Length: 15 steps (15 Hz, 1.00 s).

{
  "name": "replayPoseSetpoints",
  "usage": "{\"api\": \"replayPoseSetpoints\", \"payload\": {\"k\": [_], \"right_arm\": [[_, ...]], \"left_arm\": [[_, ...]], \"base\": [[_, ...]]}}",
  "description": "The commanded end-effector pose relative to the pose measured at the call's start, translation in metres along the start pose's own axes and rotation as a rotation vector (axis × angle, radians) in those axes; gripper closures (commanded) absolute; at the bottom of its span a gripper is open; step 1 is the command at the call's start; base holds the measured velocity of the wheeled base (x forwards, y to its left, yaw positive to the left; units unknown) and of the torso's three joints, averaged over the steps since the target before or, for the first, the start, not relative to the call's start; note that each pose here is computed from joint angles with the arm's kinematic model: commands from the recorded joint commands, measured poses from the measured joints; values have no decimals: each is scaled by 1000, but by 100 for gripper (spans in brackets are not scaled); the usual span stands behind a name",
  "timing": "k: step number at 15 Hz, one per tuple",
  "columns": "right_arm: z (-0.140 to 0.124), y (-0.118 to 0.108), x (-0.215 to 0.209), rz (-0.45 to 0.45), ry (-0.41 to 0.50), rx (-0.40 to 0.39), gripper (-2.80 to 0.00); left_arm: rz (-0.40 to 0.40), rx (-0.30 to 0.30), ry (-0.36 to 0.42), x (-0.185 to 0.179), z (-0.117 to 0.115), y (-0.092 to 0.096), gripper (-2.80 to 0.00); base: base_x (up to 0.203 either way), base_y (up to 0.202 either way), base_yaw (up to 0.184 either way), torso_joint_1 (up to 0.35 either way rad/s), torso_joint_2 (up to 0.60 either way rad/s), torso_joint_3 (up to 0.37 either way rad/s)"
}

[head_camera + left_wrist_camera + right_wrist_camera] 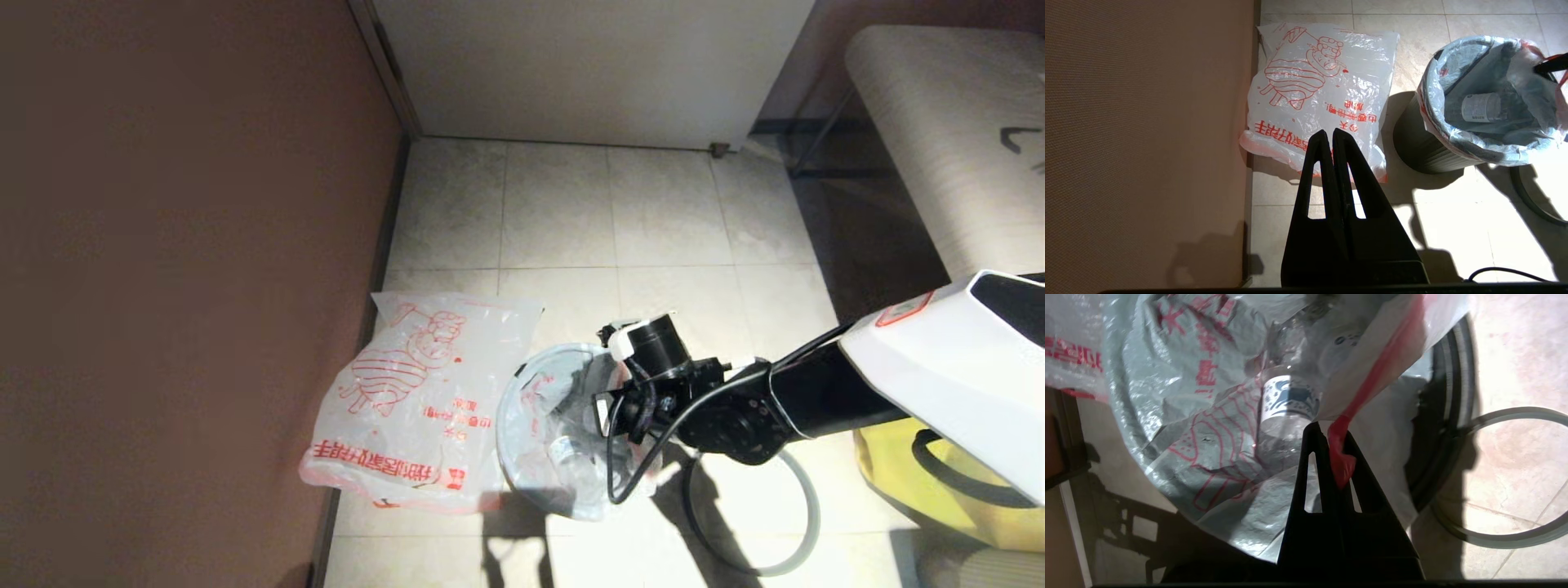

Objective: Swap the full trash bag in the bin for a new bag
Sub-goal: Place the trash bag on the floor

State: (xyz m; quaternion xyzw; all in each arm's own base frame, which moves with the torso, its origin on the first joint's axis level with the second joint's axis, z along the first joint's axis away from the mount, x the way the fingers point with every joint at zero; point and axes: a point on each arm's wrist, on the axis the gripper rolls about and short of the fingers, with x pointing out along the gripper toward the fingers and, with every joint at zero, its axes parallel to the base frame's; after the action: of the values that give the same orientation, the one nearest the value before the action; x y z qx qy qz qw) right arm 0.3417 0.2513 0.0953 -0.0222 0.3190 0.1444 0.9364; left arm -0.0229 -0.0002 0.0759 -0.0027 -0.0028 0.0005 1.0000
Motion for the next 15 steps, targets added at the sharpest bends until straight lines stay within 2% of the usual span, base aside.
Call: {"api": "replayPoseSetpoints", "payload": {"k": [1, 10, 12, 15], "right_arm": [[-2, 10, 5, 13, 8, -13, 0], [-8, 39, 29, 49, 33, -44, 0], [-2, 44, 32, 90, 24, -6, 0], [4, 50, 35, 130, 61, 45, 0]], "left_arm": [[0, -1, -1, 0, 0, 0, 0], [0, -1, -1, 0, 0, 0, 0], [0, -1, -1, 0, 0, 0, 0], [0, -1, -1, 0, 0, 0, 0]], "base": [[0, 0, 0, 0, 0, 0], [0, 0, 0, 0, 0, 0], [0, 0, 0, 0, 0, 0], [0, 0, 0, 0, 0, 0]]}}
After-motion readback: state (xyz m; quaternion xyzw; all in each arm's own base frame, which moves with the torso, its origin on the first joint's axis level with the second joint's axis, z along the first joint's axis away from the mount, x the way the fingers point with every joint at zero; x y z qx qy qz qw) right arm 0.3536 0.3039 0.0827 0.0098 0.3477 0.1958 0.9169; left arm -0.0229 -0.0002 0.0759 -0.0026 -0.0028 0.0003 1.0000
